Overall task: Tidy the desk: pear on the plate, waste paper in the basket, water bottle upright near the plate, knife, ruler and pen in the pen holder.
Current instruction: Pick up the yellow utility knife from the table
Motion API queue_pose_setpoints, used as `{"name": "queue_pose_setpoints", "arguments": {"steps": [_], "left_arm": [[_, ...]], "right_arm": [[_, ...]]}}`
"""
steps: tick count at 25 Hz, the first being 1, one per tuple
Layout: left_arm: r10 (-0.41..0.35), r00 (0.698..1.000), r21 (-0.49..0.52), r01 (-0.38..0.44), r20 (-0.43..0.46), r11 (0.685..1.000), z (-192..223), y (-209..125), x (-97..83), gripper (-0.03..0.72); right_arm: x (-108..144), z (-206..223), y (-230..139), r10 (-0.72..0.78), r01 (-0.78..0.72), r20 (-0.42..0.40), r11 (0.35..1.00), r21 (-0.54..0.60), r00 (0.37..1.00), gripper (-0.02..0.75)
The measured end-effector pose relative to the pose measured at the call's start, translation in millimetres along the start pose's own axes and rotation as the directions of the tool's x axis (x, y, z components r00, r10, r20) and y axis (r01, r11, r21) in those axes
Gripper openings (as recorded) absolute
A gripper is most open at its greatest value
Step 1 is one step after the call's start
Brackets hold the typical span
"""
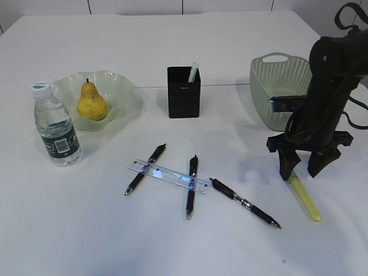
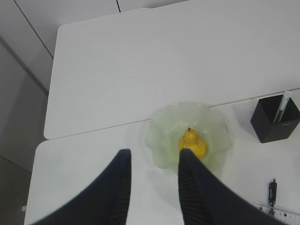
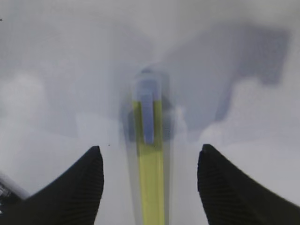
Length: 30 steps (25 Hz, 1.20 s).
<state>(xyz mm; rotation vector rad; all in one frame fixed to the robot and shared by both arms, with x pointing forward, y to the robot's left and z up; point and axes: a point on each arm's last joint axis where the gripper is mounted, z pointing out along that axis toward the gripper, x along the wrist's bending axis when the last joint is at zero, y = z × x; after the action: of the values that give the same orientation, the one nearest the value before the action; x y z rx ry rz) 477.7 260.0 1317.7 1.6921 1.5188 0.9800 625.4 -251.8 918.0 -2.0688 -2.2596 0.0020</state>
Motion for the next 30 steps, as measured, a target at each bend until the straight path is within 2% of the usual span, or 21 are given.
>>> {"name": "queue_pose_setpoints", "arguments": {"steps": [30], "left_arm": [[-0.001, 1.0, 0.0, 0.001, -0.002, 1.0, 0.0, 0.0, 0.2, 0.237]], "right_arm": [[-3.4, 6.9, 1.9, -0.003, 0.003, 0.033, 1.0, 0.004, 0.999, 0.496]]}}
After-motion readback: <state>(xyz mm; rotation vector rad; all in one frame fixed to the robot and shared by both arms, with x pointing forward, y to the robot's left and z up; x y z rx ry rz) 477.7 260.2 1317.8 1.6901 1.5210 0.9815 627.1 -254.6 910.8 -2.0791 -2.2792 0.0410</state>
